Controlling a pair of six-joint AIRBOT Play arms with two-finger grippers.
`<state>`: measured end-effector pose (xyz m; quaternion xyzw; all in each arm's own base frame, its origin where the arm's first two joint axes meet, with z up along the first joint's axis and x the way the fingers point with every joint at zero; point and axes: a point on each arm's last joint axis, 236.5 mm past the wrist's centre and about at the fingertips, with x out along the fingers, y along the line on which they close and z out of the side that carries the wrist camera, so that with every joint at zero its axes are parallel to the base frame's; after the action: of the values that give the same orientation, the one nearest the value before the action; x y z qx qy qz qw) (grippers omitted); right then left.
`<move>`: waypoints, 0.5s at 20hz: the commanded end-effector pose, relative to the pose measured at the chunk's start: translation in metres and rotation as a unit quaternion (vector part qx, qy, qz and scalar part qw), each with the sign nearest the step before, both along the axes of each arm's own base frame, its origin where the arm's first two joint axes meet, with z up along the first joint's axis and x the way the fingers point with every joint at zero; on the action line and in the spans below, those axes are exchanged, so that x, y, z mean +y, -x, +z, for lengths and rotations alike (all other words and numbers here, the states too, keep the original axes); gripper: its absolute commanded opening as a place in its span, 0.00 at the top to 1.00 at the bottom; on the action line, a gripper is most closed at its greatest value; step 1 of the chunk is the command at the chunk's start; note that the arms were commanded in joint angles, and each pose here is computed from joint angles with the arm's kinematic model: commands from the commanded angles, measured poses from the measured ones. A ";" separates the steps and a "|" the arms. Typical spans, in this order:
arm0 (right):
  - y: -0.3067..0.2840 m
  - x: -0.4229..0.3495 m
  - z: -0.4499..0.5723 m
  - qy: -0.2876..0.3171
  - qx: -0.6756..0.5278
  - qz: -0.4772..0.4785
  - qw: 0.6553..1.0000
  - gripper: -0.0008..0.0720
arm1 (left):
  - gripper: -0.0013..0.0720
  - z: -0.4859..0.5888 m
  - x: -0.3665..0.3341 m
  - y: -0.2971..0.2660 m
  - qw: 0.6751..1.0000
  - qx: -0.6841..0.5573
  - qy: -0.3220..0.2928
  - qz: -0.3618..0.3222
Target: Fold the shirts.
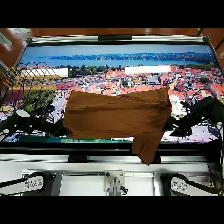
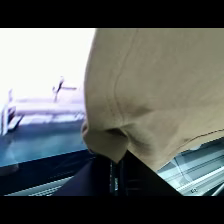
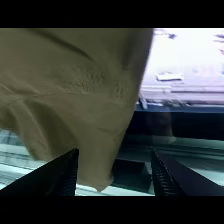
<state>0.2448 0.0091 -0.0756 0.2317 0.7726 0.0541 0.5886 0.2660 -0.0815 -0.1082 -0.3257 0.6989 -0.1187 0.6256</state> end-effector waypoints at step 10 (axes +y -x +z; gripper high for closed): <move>0.029 0.046 -0.040 -0.041 0.015 -0.019 0.999 0.54 | 0.94 0.002 -0.001 -0.001 1.000 -0.004 0.002 0.000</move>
<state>0.2150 0.0506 -0.1097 0.2670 0.7776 0.0795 0.5637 0.2656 -0.0827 -0.1066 -0.3266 0.6987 -0.1220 0.6247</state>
